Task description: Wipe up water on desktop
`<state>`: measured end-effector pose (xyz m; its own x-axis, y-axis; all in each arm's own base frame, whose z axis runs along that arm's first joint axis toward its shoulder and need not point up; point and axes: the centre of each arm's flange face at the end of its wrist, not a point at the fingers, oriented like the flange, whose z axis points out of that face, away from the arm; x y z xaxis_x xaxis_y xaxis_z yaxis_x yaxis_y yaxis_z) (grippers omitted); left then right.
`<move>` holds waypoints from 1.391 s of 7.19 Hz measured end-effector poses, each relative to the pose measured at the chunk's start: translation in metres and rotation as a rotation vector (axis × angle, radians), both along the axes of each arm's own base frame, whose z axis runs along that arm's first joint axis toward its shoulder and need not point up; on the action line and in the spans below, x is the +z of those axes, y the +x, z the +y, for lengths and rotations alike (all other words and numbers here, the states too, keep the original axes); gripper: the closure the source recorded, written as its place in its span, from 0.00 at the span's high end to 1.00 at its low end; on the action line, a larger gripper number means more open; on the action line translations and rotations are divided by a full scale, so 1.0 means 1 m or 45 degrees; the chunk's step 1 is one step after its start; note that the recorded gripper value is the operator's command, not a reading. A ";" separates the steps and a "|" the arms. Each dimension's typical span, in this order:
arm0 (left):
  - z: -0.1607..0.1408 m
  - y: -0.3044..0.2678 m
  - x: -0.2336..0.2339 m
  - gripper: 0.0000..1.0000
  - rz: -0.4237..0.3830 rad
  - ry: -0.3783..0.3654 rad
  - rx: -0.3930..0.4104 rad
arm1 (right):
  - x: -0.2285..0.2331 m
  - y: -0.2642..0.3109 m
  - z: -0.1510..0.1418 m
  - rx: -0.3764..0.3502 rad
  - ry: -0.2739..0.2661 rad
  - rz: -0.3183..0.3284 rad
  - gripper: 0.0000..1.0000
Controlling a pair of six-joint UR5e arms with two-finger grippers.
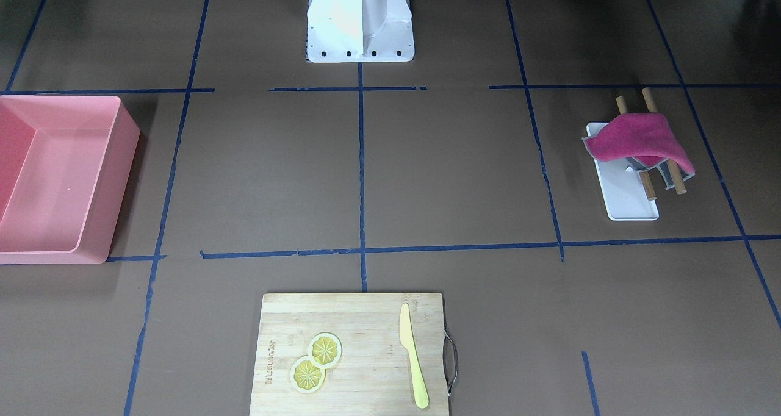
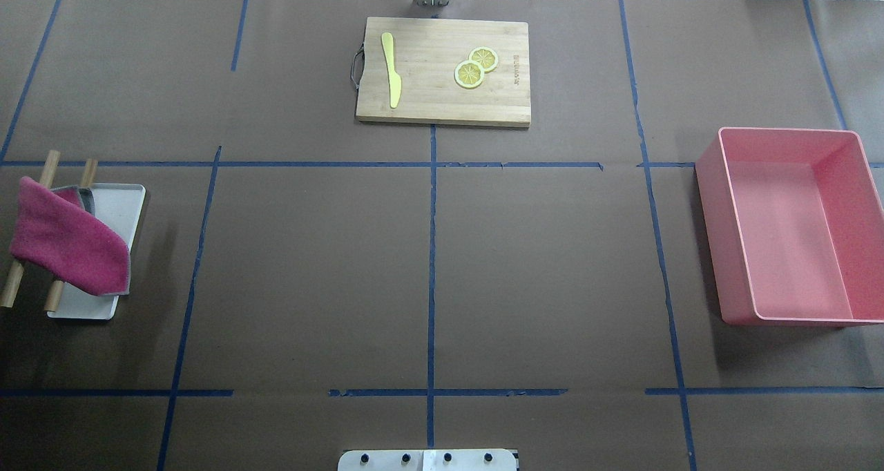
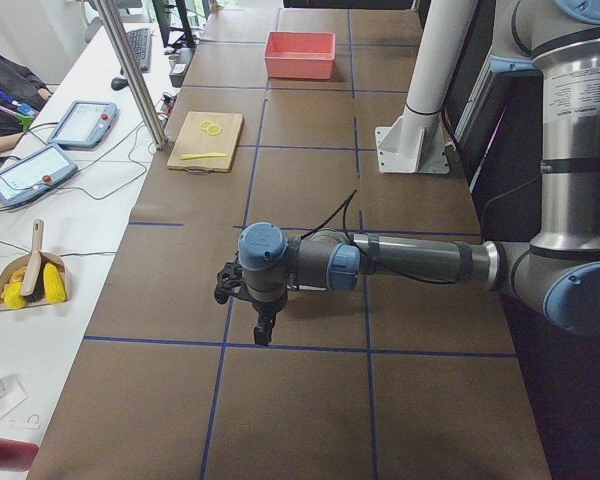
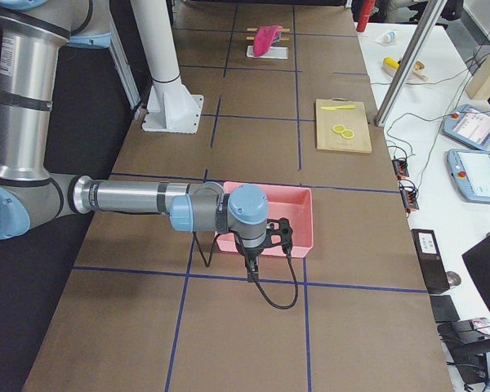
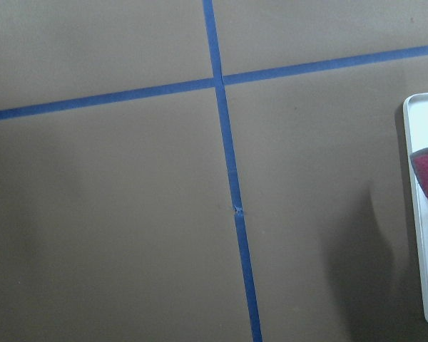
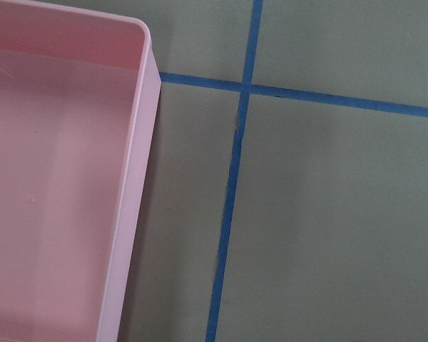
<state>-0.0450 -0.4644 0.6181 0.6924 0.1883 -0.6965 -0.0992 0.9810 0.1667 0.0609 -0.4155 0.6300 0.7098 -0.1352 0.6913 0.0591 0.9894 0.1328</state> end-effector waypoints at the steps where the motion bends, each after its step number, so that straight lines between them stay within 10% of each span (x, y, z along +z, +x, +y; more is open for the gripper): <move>1: -0.007 0.000 -0.004 1.00 0.002 0.016 0.000 | -0.002 -0.003 -0.003 0.000 -0.002 -0.001 1.00; 10: 0.005 0.152 -0.111 0.98 0.130 -0.084 -0.218 | -0.005 -0.010 -0.005 -0.013 -0.004 -0.024 1.00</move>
<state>0.1073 -0.4596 0.5074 0.6354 0.0261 -0.7717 0.0837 0.9912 0.1025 0.0505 -0.4207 0.6249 0.6954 -0.1399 0.7048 0.0666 0.9892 0.1306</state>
